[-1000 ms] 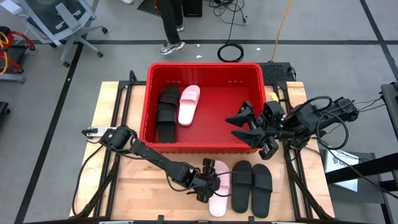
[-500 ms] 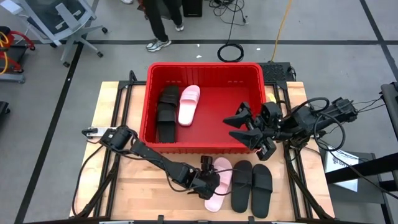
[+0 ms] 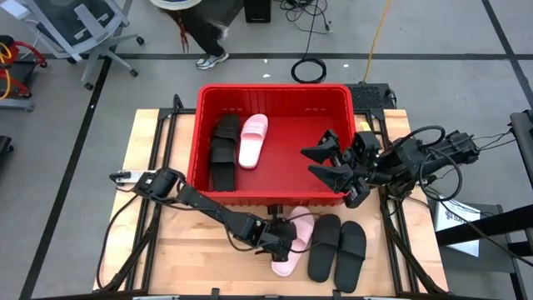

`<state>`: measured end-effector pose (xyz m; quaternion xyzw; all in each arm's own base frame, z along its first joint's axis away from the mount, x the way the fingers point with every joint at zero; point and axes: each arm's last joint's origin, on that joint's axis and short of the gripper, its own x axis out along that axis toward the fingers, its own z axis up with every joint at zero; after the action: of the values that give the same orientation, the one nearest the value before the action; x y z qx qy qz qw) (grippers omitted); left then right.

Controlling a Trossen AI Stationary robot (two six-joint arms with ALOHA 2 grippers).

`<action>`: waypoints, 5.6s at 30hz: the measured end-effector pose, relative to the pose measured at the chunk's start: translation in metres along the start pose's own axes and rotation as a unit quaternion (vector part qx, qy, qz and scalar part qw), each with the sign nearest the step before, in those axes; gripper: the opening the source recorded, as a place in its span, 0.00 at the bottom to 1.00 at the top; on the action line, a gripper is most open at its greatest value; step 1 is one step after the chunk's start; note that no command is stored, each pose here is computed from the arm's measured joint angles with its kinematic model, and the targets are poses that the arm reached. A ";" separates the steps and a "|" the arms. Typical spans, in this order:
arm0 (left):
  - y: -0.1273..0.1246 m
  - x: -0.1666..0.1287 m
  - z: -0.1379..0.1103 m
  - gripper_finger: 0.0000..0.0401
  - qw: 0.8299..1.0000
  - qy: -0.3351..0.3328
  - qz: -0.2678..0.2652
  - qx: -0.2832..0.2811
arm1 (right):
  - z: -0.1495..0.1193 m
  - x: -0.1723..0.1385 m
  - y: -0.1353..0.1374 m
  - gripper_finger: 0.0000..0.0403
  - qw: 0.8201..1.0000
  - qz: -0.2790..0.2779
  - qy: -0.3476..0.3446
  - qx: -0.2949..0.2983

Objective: Pick and place slides into bin
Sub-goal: Put the pink slide into the red bin

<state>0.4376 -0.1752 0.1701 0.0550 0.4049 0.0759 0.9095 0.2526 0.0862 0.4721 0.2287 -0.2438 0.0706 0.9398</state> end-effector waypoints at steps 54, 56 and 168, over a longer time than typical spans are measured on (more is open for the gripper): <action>0.040 -0.154 0.051 0.00 0.985 -0.083 -0.146 0.041 | 0.034 -0.016 0.005 0.51 0.996 0.004 -0.048 -0.077; 0.042 -0.164 0.055 0.00 0.982 -0.104 -0.152 0.036 | 0.035 -0.017 0.005 0.51 0.995 -0.005 -0.051 -0.082; 0.228 -0.087 -0.102 0.00 0.976 0.008 0.208 -0.071 | 0.067 -0.023 -0.039 0.51 0.936 -0.267 -0.117 -0.196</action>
<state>0.2828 0.0373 0.2018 0.0721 0.3858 0.2923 0.8721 0.2138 0.0202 0.4975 0.1031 -0.2906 -0.2594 0.9152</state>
